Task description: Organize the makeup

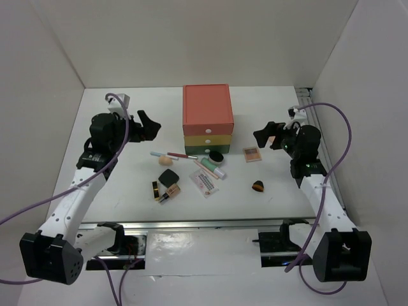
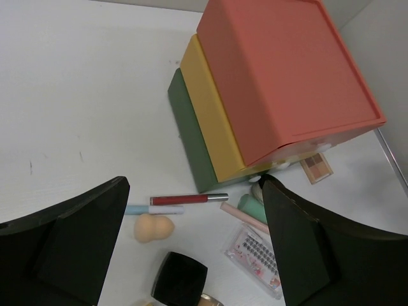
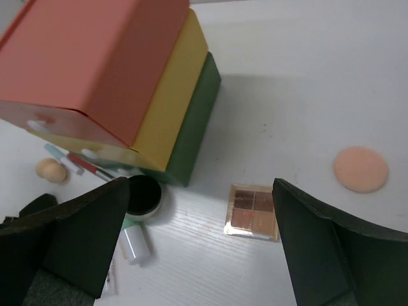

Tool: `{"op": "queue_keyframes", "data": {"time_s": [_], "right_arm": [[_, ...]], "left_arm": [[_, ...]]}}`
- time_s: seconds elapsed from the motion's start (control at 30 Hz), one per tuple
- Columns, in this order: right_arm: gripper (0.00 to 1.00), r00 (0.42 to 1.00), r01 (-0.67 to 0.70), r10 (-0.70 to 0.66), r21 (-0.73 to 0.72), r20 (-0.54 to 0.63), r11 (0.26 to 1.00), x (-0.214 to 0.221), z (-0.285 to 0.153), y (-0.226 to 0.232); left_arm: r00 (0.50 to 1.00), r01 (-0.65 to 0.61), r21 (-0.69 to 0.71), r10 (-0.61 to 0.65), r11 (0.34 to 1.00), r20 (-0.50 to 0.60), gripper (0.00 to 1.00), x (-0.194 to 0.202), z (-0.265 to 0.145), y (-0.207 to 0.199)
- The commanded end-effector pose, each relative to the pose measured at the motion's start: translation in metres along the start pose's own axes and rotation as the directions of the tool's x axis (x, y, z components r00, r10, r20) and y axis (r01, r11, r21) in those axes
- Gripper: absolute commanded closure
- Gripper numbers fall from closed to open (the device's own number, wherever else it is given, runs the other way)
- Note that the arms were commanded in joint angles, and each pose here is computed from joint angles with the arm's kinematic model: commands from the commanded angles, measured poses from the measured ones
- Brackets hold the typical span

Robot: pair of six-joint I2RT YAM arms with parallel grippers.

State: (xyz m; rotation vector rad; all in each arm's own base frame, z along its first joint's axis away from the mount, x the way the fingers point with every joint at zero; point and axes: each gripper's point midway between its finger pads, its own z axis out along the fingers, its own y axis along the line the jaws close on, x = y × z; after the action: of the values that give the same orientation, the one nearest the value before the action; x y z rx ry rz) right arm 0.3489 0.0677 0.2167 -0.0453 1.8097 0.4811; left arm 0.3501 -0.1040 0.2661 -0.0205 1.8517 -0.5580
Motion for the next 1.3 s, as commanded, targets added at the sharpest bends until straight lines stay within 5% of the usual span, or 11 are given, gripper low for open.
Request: {"op": "queue_keyframes", "data": {"time_s": [0.0, 0.37, 0.63, 0.77, 0.93, 1.27], "right_arm": [[0.0, 0.991, 0.104, -0.089, -0.159, 0.096, 0.982, -0.041, -0.01, 0.037], [0.0, 0.989, 0.128, -0.143, -0.297, -0.029, 0.946, -0.017, -0.004, 0.119], [0.06, 0.955, 0.2, -0.217, -0.104, -0.202, 0.974, 0.038, 0.01, 0.136], [0.06, 0.966, 0.187, -0.203, -0.108, -0.162, 0.976, 0.038, 0.013, 0.168], [0.3, 0.976, 0.171, -0.18, -0.078, -0.125, 0.982, 0.036, 0.034, 0.201], [0.38, 0.996, 0.077, -0.073, 0.088, -0.044, 0.993, 0.023, 0.08, 0.203]], "left_arm": [[1.0, -0.029, 0.062, 0.029, 0.998, 0.002, 0.0, -0.017, 0.004, -0.021], [0.986, -0.136, 0.139, 0.147, 0.981, -0.074, 0.0, -0.025, 0.043, -0.072], [0.982, -0.154, 0.125, 0.166, 0.98, -0.09, 0.0, -0.028, 0.07, -0.086], [0.98, -0.163, 0.111, 0.174, 0.98, -0.101, 0.0, -0.034, 0.075, -0.086], [0.977, -0.162, 0.084, 0.172, 0.983, -0.125, 0.0, -0.034, 0.096, -0.082], [0.974, -0.111, 0.024, 0.114, 0.994, -0.195, 0.08, -0.012, 0.127, -0.069]]}}
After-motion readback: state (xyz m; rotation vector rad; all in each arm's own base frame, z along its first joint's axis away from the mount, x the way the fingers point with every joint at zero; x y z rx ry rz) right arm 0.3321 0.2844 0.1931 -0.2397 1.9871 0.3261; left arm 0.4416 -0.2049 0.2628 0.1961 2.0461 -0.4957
